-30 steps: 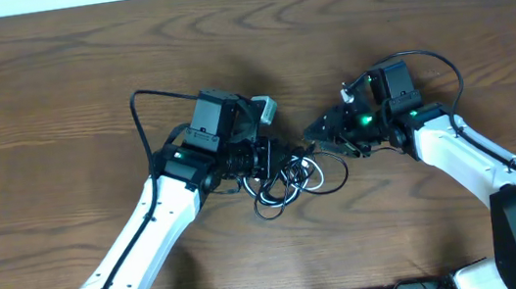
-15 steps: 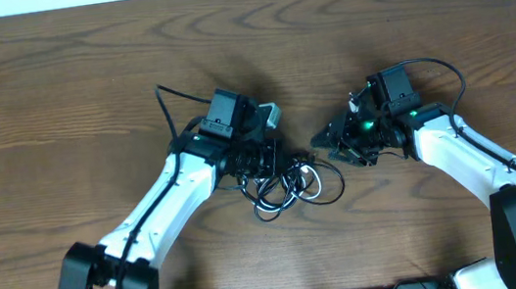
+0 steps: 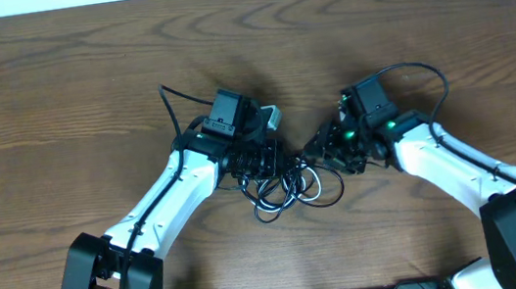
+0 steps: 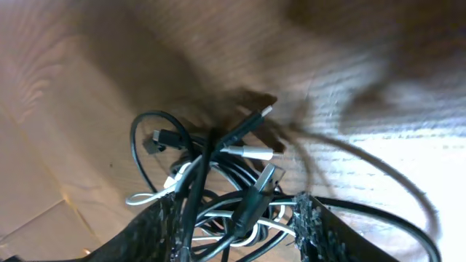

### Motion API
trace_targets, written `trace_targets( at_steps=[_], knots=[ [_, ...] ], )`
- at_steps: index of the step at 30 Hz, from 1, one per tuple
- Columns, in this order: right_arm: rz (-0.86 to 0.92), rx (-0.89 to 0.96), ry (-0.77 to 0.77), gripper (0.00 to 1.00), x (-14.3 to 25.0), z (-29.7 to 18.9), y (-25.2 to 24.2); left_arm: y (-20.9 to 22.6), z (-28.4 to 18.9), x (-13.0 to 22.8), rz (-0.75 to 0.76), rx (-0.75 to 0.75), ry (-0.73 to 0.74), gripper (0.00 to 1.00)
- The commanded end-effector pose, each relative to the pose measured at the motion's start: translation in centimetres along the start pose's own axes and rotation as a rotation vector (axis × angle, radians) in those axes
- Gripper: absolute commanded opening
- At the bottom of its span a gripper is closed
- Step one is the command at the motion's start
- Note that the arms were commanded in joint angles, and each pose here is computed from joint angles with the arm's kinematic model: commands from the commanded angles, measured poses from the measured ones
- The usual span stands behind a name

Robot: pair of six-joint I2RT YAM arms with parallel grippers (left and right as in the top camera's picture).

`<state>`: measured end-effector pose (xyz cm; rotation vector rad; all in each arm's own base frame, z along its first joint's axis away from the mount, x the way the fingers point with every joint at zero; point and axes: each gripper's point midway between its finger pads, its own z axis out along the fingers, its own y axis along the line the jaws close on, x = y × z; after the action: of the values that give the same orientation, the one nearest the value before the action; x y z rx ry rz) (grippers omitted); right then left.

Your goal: Untangle cables

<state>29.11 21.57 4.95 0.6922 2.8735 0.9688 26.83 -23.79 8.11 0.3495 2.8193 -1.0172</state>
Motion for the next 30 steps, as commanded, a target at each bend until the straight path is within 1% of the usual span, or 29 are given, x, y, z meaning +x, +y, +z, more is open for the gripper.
trace_targets(
  at_steps=[1,3,7,13,14,15,19,20,22,26,30],
  knots=[
    [0.020,0.057,-0.055,0.50,-0.3,0.5,-0.7,-0.6,-0.3,-0.7,0.027,0.017,-0.014,0.08],
    [0.029,0.080,-0.083,0.50,-0.6,0.7,-1.0,-0.6,-0.3,-0.7,0.025,0.016,-0.012,0.08],
    [0.055,0.101,-0.086,0.48,-0.6,1.2,-1.5,-0.6,-0.3,-0.7,0.025,0.016,-0.012,0.08],
    [0.071,0.119,-0.049,0.40,0.1,3.0,-2.0,-0.6,-0.3,-0.7,0.025,0.016,-0.011,0.08],
    [0.065,0.113,-0.041,0.38,0.3,3.3,-1.8,-0.6,-0.3,-0.7,0.025,0.016,-0.011,0.08],
    [0.060,0.110,-0.039,0.33,0.3,3.5,-1.7,-0.6,-0.3,-0.7,0.025,0.016,-0.011,0.08],
    [0.051,0.090,-0.050,0.04,0.0,3.5,-1.3,-0.6,-0.3,-0.7,0.025,0.016,-0.012,0.08],
    [0.050,0.085,-0.052,0.01,-0.1,3.5,-1.2,-0.6,-0.3,-0.7,0.025,0.016,-0.012,0.08],
    [0.043,0.079,-0.053,0.01,-0.4,3.3,-1.2,-0.6,-0.3,-0.7,0.025,0.016,-0.012,0.08],
    [-0.056,0.003,-0.003,0.01,-0.3,2.1,-0.1,-0.6,-0.3,-0.7,0.025,0.016,-0.012,0.08],
    [-0.190,-0.145,0.038,0.01,-0.2,-0.9,2.4,-0.7,-0.4,-1.0,-0.016,0.020,-0.024,0.08]
  ],
)
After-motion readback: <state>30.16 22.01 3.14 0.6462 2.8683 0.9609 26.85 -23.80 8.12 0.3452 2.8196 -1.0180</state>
